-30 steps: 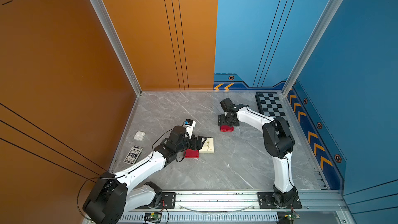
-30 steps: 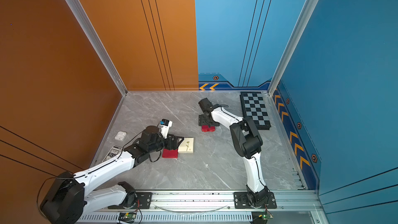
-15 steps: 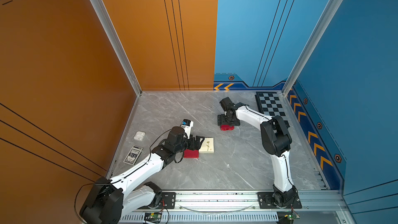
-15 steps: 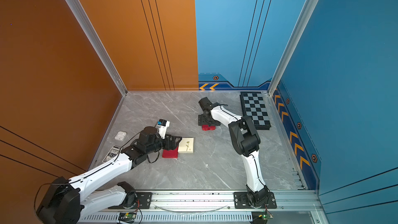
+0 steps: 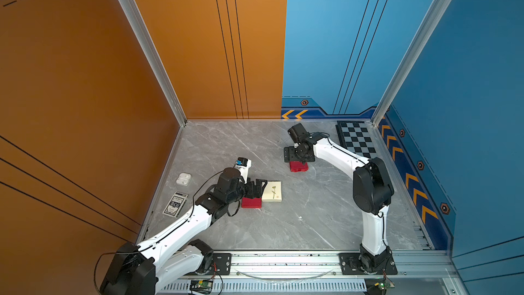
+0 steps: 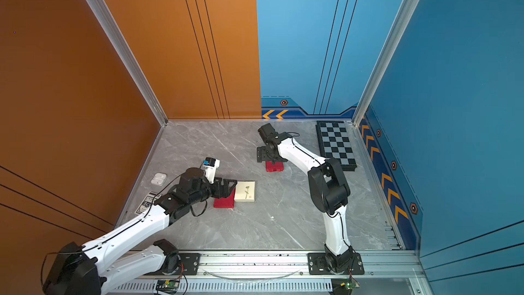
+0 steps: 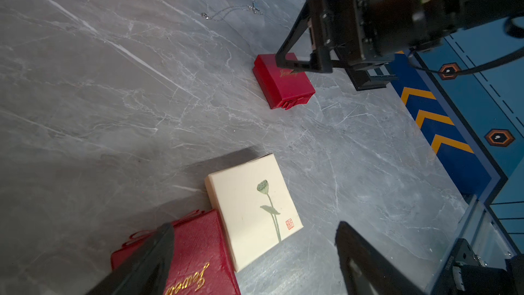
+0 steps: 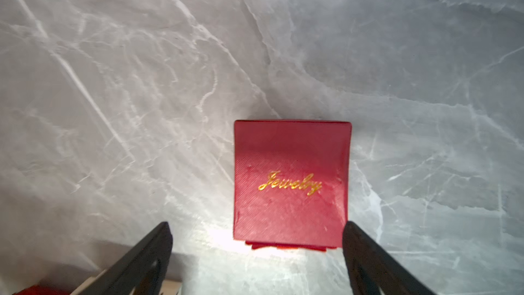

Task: Take the necklace out of the lift-off lid jewelry box
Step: Move the jewelry box to the center of the board, then pick up the jewelry box from the center of the board.

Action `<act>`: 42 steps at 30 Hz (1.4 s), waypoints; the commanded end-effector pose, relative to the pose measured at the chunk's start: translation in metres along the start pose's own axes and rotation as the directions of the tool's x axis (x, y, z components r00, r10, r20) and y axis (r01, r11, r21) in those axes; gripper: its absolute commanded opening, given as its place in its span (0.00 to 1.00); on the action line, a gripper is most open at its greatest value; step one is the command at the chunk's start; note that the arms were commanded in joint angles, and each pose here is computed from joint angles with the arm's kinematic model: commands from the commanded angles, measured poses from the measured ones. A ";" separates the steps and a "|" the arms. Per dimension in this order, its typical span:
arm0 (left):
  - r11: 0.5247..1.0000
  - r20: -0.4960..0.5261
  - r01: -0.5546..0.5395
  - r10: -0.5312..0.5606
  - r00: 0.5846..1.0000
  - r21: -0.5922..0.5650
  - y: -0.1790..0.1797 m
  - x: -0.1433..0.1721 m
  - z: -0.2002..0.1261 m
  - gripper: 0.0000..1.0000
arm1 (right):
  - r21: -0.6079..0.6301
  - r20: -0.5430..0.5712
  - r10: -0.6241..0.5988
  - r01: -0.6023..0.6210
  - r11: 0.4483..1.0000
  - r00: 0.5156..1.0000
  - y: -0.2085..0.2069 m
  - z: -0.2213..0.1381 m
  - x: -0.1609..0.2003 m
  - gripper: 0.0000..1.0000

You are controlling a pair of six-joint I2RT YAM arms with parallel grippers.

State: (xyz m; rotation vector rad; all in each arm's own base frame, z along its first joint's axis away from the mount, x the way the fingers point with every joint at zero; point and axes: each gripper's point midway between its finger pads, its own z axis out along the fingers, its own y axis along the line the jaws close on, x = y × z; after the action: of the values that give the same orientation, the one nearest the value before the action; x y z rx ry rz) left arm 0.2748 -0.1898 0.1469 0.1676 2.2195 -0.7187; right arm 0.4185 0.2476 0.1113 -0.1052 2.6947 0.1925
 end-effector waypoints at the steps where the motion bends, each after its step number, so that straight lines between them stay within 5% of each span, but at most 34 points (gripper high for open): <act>1: 0.998 -0.007 0.041 -0.042 0.999 -0.048 0.005 -0.007 -0.008 0.90 | -0.005 -0.025 -0.020 0.020 1.000 0.999 0.008 -0.020 0.020 0.94; 20: 0.974 0.062 0.097 -0.086 0.994 -0.203 0.045 0.010 -0.038 0.93 | -0.058 0.031 -0.202 0.204 0.977 0.979 0.098 -0.053 0.105 0.96; 29: 0.969 0.032 0.103 -0.098 0.995 -0.226 0.057 0.036 -0.046 0.94 | 0.002 0.015 -0.210 0.210 0.978 0.978 0.105 -0.027 0.121 1.00; 42: 0.971 0.036 0.100 -0.095 0.995 -0.215 0.055 0.034 -0.050 0.95 | 0.018 -0.010 -0.237 0.237 0.971 0.971 0.121 -0.006 0.131 1.00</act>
State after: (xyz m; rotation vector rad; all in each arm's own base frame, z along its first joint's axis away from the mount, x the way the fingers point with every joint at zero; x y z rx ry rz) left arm 0.2375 -0.1270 0.1268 -0.0545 2.2712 -0.5558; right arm 0.2782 0.3538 0.0677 -0.4489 2.6910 0.0952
